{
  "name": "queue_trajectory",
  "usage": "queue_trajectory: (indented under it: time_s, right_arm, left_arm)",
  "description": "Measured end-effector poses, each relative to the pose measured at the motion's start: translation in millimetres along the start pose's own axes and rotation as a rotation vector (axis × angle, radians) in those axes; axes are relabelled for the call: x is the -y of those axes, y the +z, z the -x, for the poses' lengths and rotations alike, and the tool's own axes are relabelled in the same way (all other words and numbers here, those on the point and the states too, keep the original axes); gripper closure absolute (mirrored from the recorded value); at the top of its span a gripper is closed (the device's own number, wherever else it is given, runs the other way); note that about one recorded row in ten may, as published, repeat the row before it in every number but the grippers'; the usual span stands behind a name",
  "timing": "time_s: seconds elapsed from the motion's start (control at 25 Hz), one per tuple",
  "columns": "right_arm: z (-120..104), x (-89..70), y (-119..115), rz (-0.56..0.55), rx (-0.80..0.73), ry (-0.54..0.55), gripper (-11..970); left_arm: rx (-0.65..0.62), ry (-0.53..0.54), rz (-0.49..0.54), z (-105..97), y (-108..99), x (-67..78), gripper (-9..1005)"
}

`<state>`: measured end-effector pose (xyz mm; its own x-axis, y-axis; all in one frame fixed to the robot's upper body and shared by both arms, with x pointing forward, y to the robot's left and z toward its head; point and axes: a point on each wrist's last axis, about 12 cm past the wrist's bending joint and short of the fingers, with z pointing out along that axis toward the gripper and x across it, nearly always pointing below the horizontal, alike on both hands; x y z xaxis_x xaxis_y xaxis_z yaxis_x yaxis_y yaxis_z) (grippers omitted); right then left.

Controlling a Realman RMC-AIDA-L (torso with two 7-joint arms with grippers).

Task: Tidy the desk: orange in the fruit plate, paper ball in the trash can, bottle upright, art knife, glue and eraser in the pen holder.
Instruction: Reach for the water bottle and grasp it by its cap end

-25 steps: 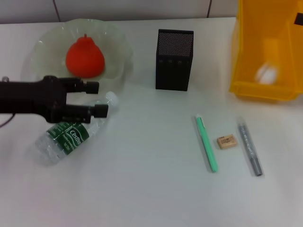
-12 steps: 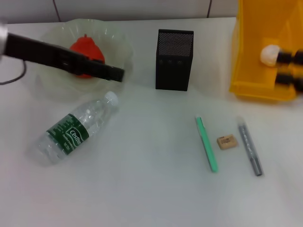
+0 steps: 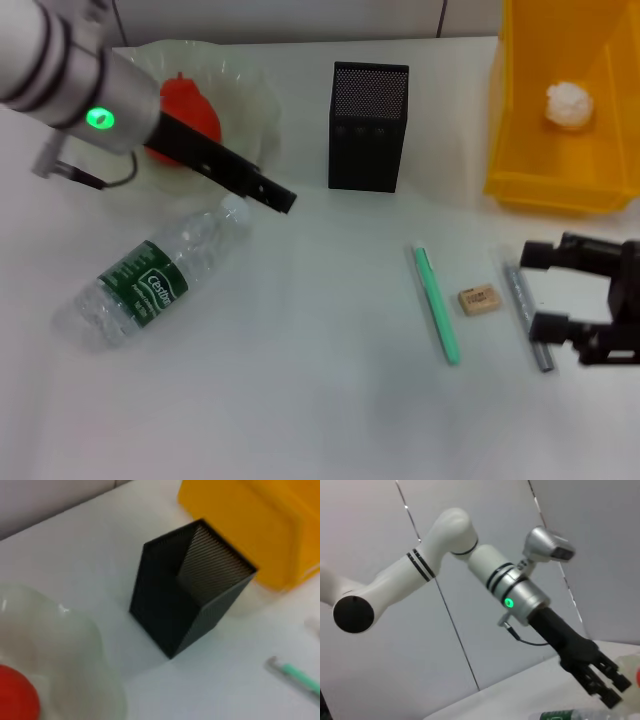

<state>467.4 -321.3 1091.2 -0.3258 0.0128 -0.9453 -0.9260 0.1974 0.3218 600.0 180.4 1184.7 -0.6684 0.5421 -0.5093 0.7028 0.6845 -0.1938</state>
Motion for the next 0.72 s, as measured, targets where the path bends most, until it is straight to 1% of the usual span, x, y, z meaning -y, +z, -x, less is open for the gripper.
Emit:
queue_trajectory:
  time_s: [0.08,0.12,0.24,0.28,0.32,0.4,0.44,0.56,0.72]
  right_arm:
    - [-7.3,-4.4,3.4,-0.001,0.008,-0.002,137]
    - [-13.3,-7.5,6.2,-0.008,0.014,-0.006,137]
    - [-17.7,-7.9,7.8,-0.025,0.014,-0.006,137]
    - [-20.4,-7.2,8.4,-0.042,0.011,-0.002,137]
    - [-24.1,-5.7,8.9,-0.07,0.005,0.005,137]
    - [-26.1,-5.0,9.0,-0.085,0.0,0.008,137]
    - [-27.7,-4.3,9.2,-0.098,-0.004,0.011,137]
    - [-30.8,-3.2,11.2,-0.117,-0.009,0.018,137]
    - [-32.1,-2.2,12.0,-0.128,-0.012,0.02,137]
  left_arm:
    - [-0.027,0.026,0.057,1.3,11.7,4.2,166]
    - [-0.027,0.026,0.057,1.3,11.7,4.2,166]
    - [-0.04,0.04,0.085,1.6,17.3,6.2,167]
    - [-0.079,0.081,0.161,0.9,31.2,11.8,167]
    - [-0.101,0.101,0.189,-0.4,37.7,15.0,167]
    - [-0.101,0.101,0.189,-0.4,37.7,15.0,167]
    - [-0.123,0.112,0.221,-2.0,43.7,16.1,167]
    - [-0.126,0.117,0.253,-3.1,47.4,15.0,167]
    - [-0.129,0.114,0.266,-5.8,51.1,12.0,167]
